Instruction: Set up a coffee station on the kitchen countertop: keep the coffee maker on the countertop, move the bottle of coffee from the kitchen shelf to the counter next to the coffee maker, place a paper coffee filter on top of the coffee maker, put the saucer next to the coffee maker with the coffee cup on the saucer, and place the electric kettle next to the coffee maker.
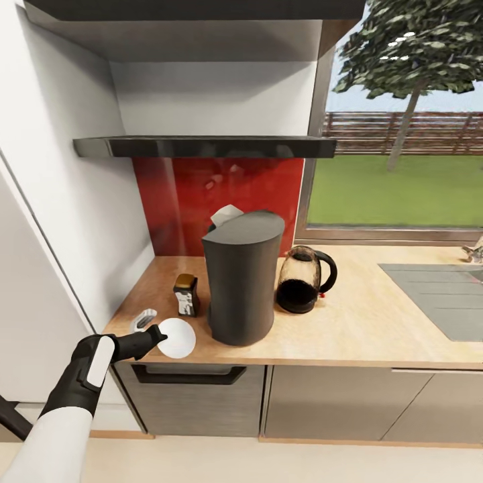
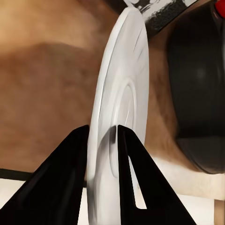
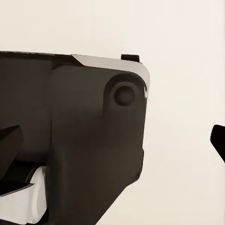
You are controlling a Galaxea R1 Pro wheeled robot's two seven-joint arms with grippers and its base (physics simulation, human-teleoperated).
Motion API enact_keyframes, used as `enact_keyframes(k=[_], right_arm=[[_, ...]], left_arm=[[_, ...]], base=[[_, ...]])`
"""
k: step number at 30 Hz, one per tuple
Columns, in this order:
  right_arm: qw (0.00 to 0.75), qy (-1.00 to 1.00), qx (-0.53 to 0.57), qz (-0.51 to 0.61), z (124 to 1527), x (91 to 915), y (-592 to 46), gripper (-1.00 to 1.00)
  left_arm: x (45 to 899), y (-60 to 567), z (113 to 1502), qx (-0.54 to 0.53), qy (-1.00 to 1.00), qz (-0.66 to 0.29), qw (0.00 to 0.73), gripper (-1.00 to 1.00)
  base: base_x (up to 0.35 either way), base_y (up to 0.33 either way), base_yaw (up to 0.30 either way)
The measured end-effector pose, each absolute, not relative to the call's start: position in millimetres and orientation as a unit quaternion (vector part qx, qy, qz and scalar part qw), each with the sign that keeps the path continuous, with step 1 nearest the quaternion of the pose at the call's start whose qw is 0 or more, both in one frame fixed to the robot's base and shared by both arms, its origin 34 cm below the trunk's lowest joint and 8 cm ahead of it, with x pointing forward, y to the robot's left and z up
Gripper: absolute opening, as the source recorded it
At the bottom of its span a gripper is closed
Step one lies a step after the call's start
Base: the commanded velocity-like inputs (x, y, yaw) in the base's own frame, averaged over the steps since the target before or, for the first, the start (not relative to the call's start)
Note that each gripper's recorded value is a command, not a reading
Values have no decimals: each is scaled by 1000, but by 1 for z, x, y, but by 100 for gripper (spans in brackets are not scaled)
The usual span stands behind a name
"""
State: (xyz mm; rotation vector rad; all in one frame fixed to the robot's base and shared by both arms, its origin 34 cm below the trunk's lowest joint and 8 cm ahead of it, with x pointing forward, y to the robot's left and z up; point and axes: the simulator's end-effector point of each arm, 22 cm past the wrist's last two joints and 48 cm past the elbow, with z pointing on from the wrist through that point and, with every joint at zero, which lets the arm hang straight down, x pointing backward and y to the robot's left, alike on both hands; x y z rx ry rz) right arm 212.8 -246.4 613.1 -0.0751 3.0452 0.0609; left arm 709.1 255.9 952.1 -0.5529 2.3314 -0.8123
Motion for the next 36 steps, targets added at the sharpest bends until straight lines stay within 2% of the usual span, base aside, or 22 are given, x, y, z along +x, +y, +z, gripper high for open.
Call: enact_keyframes(k=[36], right_arm=[[47,998,-25,20,613,213,-246,100]], left_arm=[[709,249,951,-214,873,-323,296,-100]], base=[[24,-1,0]])
